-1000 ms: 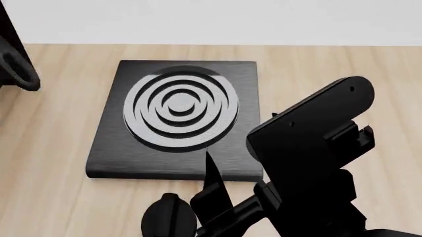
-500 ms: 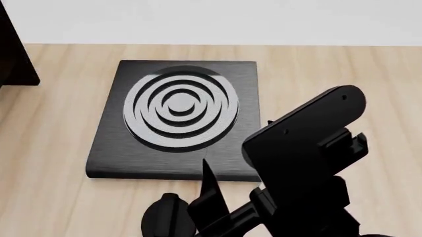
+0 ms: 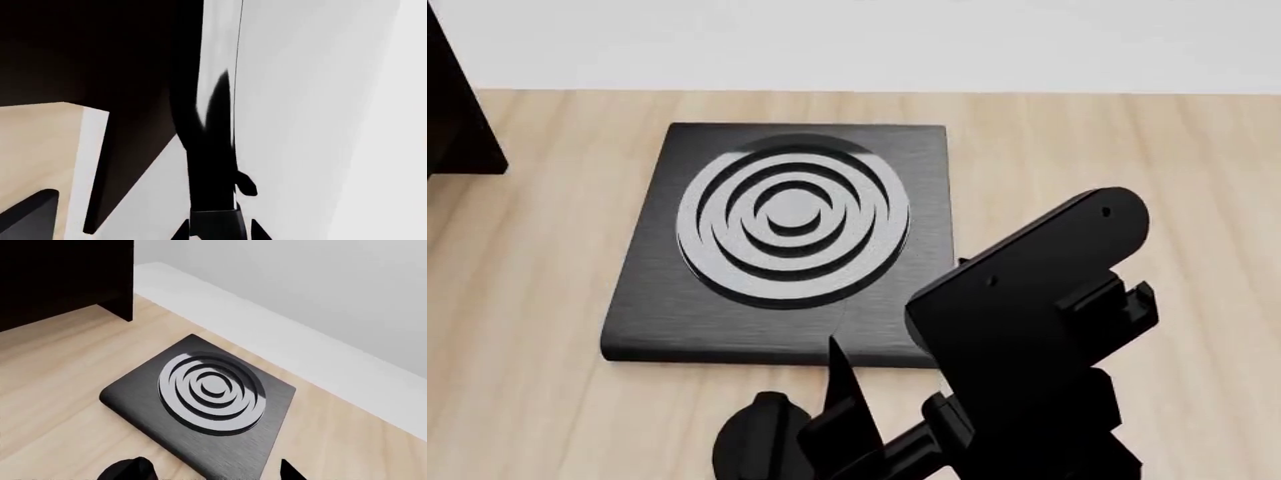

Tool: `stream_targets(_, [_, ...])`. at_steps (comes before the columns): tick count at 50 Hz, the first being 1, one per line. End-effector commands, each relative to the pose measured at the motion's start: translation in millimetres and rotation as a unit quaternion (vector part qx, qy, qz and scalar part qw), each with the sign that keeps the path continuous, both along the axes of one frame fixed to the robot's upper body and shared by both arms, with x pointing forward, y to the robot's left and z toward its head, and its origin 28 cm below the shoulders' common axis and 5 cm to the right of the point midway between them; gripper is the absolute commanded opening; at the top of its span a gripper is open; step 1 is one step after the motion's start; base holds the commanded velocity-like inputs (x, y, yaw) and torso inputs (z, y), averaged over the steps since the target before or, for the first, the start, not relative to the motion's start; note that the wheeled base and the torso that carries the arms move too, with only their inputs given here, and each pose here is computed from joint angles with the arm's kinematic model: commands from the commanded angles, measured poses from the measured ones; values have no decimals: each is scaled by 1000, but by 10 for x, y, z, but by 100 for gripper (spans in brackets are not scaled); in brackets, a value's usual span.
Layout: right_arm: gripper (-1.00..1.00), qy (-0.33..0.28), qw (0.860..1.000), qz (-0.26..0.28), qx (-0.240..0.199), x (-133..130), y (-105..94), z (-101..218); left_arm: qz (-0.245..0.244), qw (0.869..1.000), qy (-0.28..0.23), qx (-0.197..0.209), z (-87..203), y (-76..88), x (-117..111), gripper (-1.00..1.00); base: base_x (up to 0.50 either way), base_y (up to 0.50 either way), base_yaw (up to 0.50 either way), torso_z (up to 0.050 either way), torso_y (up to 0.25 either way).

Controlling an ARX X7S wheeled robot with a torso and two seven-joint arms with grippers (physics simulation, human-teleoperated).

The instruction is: Put the frying pan on the cabinet shelf.

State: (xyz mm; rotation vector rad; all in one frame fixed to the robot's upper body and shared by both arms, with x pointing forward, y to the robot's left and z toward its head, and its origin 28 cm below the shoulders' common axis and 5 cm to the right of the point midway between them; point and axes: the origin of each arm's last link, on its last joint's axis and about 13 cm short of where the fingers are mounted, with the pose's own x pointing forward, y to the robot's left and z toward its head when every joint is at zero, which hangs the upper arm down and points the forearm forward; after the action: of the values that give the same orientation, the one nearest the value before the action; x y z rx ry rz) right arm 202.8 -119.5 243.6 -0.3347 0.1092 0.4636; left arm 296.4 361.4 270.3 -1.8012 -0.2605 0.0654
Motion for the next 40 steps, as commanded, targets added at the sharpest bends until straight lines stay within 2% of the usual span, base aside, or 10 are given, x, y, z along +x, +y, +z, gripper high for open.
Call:
stream_targets(1, [100, 2, 1000, -1, 13, 41, 0, -1, 52, 996, 62, -30, -341, 209, -96, -100, 0, 4, 7, 0, 0])
stream_targets(4, [100, 2, 1000, -1, 14, 48, -1, -5, 56, 996, 66, -36, -414, 236, -80, -100, 0, 4, 7, 0, 0])
stream_targets(7, [100, 1, 1000, -1, 14, 45, -1, -3, 57, 996, 62, -26, -409, 168, -158, -100, 0, 5, 8, 0, 0])
stream_targets(9, [100, 1, 1000, -1, 14, 41, -2, 1, 55, 996, 63, -22, -423, 187, -146, -100, 0, 5, 8, 0, 0])
stream_targets(10, [100, 1, 1000, -2, 15, 39, -4, 2, 52, 997, 59, -15, -393, 153, -191, 100, 0, 5, 8, 0, 0])
stream_targets(20, [100, 1, 1000, -3, 17, 37, -11, -14, 41, 997, 68, 9, -338, 55, -291, 100, 0, 5, 8, 0, 0])
stream_targets(27, [100, 0, 1000, -6, 19, 26, -28, -17, 29, 997, 70, 25, -365, 54, -306, 100, 0, 5, 7, 0, 0])
stream_targets(40, [100, -2, 1000, -11, 23, -3, -44, -3, 1, 995, 80, 61, -240, -215, -539, 100, 0, 1, 3, 0, -2])
